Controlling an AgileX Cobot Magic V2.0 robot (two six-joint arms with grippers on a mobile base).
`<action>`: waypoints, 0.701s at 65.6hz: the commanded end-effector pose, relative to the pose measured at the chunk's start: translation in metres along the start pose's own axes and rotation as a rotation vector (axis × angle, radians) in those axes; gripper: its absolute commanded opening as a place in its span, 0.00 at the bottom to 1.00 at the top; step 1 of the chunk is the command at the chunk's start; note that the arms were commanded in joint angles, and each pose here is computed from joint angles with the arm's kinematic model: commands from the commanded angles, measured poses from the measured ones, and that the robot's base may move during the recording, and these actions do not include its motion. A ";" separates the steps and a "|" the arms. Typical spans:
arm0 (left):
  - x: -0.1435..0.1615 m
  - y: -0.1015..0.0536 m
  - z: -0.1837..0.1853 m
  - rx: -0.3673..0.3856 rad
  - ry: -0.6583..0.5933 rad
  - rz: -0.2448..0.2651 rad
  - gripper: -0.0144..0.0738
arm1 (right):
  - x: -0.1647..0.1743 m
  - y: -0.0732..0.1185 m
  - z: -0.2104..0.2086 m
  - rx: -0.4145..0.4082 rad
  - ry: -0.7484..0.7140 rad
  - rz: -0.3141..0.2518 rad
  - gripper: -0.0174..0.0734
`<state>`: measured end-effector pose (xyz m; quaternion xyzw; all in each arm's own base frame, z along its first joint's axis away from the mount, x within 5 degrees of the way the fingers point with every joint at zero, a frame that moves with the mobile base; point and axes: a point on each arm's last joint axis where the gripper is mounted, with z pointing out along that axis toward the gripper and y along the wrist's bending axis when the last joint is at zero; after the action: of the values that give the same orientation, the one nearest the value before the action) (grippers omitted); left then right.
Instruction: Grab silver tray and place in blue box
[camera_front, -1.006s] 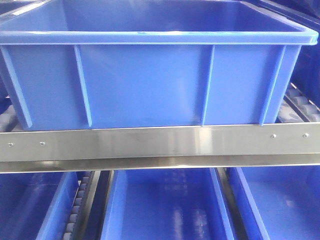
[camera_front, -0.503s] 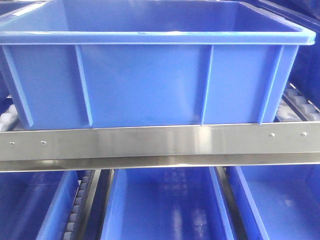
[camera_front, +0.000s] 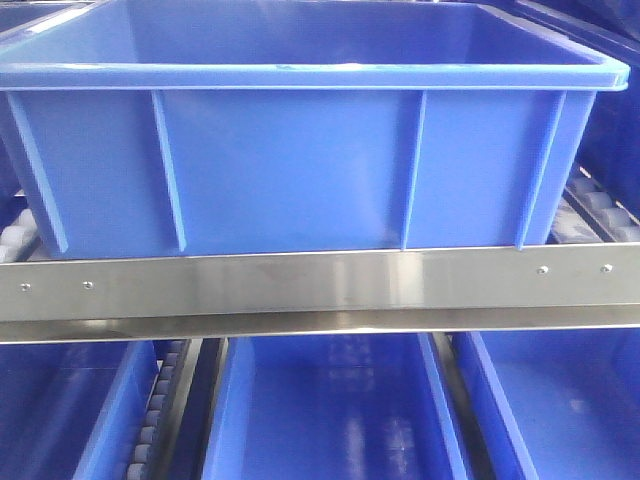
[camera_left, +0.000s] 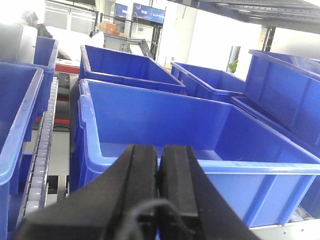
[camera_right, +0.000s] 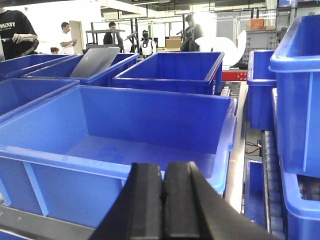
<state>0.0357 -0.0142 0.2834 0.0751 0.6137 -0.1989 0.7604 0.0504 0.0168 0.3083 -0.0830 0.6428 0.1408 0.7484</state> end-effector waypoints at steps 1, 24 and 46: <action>-0.015 -0.002 0.000 0.019 -0.097 -0.003 0.15 | -0.014 0.000 0.000 0.003 -0.082 -0.021 0.25; -0.015 -0.002 0.000 0.020 -0.098 -0.003 0.15 | -0.014 0.000 0.000 0.003 -0.083 -0.021 0.25; -0.015 -0.002 0.000 0.020 -0.098 -0.003 0.15 | 0.006 -0.008 0.000 0.126 -0.066 -0.148 0.25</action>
<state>0.0353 -0.0141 0.2828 0.0750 0.6129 -0.1990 0.7610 0.0557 0.0145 0.2892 -0.0839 0.6637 0.0934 0.7374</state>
